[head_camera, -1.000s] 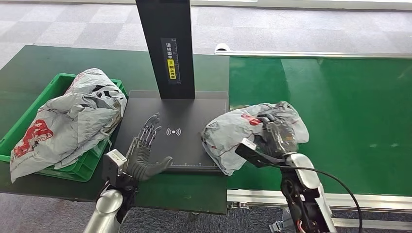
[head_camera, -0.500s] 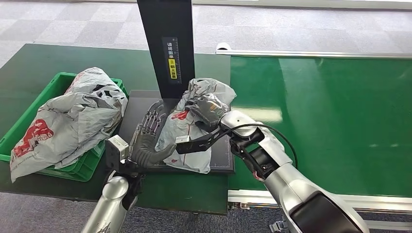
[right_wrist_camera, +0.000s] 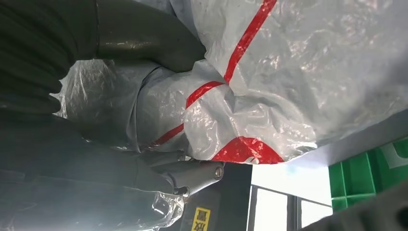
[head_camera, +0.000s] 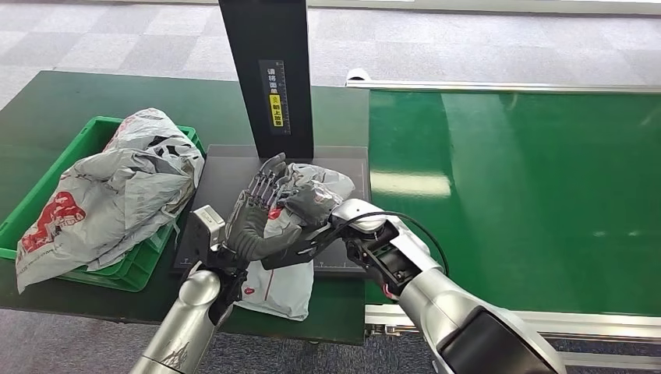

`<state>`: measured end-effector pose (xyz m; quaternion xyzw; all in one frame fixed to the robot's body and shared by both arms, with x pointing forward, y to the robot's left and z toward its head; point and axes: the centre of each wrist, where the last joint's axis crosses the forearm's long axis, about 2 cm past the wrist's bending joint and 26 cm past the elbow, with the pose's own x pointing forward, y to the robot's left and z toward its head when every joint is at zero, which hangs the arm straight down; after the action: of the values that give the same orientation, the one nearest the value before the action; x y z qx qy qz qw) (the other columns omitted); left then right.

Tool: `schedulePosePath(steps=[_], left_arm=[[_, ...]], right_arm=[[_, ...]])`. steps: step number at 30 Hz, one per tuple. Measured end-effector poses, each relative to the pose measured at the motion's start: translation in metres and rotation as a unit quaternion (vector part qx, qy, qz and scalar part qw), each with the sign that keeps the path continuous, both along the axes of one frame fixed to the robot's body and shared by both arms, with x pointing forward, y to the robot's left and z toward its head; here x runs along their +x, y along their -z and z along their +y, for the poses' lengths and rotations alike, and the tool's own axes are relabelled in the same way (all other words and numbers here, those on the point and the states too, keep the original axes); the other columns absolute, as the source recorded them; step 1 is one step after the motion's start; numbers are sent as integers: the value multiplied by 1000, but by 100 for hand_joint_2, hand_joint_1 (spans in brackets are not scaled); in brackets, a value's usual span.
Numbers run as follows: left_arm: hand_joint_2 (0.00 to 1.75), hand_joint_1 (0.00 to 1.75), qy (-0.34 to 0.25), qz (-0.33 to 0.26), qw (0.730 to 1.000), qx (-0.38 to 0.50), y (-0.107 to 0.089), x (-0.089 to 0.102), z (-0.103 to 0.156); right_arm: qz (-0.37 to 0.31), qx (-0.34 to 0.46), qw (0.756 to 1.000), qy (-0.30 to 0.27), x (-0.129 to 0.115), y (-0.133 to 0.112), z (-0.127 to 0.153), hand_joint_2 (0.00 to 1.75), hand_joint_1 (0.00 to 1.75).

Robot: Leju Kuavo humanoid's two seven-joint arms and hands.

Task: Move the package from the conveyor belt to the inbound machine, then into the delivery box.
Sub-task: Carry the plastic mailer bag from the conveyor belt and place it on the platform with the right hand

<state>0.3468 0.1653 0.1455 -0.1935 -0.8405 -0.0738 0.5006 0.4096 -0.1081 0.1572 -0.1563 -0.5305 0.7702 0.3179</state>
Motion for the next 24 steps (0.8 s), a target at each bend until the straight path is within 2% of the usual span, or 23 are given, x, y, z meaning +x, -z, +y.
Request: schedulePosePath(steps=[5,10,13,16,20,24], left_arm=[[175,0,3,4,1000,3,2,0,-1],[175,0,2,7,1000,5,3,2,0],[175,0,0,9,1000,6,3,3,2],[175,0,-2,14,1000,8,6,1,4],[175,0,-1,20,1000,11,8,-2,5],[175,0,0,23,1000,11,8,-2,4]], right_arm=[[11,-6,1000,9,-2,4,0,175,175],[13,-12,998,61,-6,12,-1,175,175],[-11,9,993,121,-5,13,-5,175,175],[-31,58,977,204,0,11,-17,175,175],[-1,120,950,289,6,13,-37,175,175],[13,134,925,356,4,23,-50,175,175]])
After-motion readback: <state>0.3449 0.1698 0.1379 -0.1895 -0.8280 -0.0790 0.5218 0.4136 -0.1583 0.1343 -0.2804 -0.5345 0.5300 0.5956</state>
